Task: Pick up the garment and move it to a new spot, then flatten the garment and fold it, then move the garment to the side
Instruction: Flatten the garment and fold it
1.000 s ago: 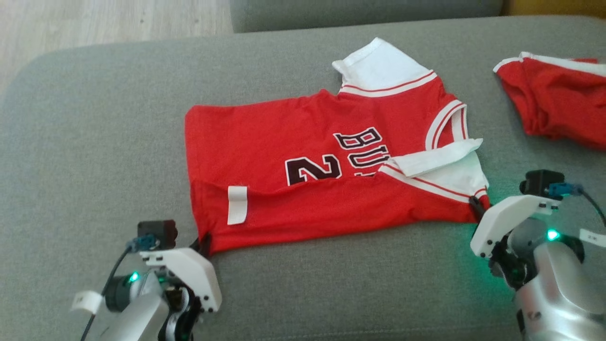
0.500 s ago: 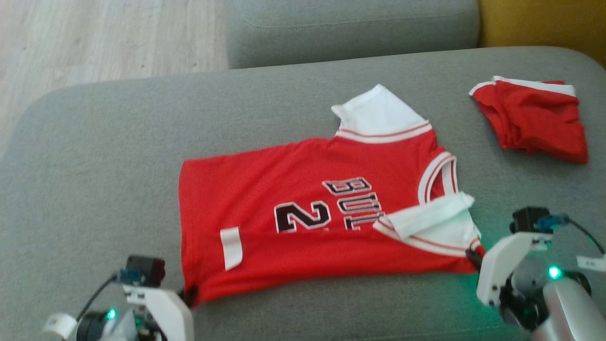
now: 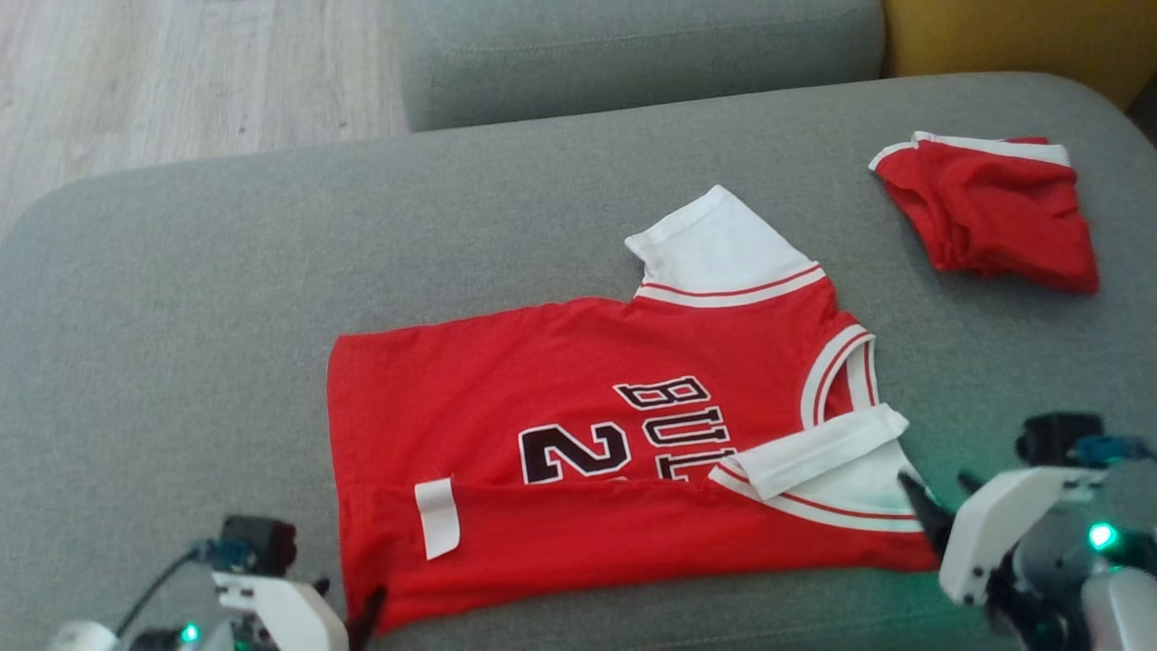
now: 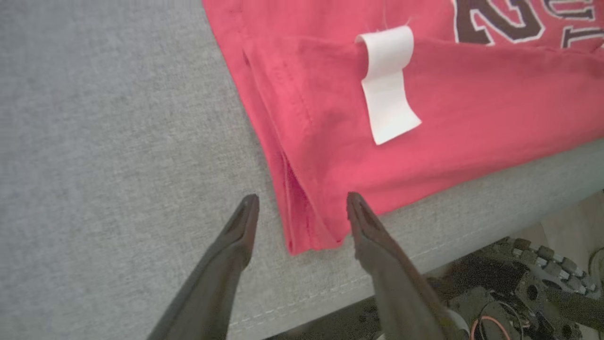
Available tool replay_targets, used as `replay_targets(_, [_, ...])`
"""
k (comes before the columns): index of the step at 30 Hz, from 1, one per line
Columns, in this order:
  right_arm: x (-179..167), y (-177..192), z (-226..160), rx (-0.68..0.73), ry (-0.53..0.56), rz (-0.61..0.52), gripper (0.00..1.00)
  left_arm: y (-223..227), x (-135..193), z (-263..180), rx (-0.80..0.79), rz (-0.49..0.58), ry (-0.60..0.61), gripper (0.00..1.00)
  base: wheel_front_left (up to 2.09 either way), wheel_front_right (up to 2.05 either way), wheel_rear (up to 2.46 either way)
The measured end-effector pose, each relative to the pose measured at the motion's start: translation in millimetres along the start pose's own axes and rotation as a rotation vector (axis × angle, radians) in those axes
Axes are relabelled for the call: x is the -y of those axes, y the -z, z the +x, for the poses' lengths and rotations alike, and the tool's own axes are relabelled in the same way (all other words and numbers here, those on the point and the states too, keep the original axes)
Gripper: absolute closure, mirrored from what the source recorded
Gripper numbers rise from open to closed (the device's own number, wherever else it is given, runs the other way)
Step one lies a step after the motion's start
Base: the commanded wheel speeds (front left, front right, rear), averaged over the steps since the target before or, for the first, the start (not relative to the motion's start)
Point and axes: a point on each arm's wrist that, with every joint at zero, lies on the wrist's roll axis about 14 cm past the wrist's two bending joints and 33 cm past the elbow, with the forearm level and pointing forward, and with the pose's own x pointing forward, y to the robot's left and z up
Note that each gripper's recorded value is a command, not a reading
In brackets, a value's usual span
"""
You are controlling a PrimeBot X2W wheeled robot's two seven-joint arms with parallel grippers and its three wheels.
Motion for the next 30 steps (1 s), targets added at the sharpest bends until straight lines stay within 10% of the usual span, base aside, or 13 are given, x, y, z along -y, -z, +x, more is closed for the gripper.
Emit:
replay_targets(14, [-50.8, -178.0, 18.8, 0.509, -0.117, -0.127, 0.0, -121.6, -32.4, 20.6, 0.094, 0.073, 0.078, 0.0, 0.0, 0.0, 0.0])
replay_targets(30, [-77.6, -190.5, 169.2, 0.085, -0.135, -0.34, 0.0, -137.8, -61.3, 110.1, -0.126, 0.109, 0.08, 0.0, 0.0, 0.0, 0.0])
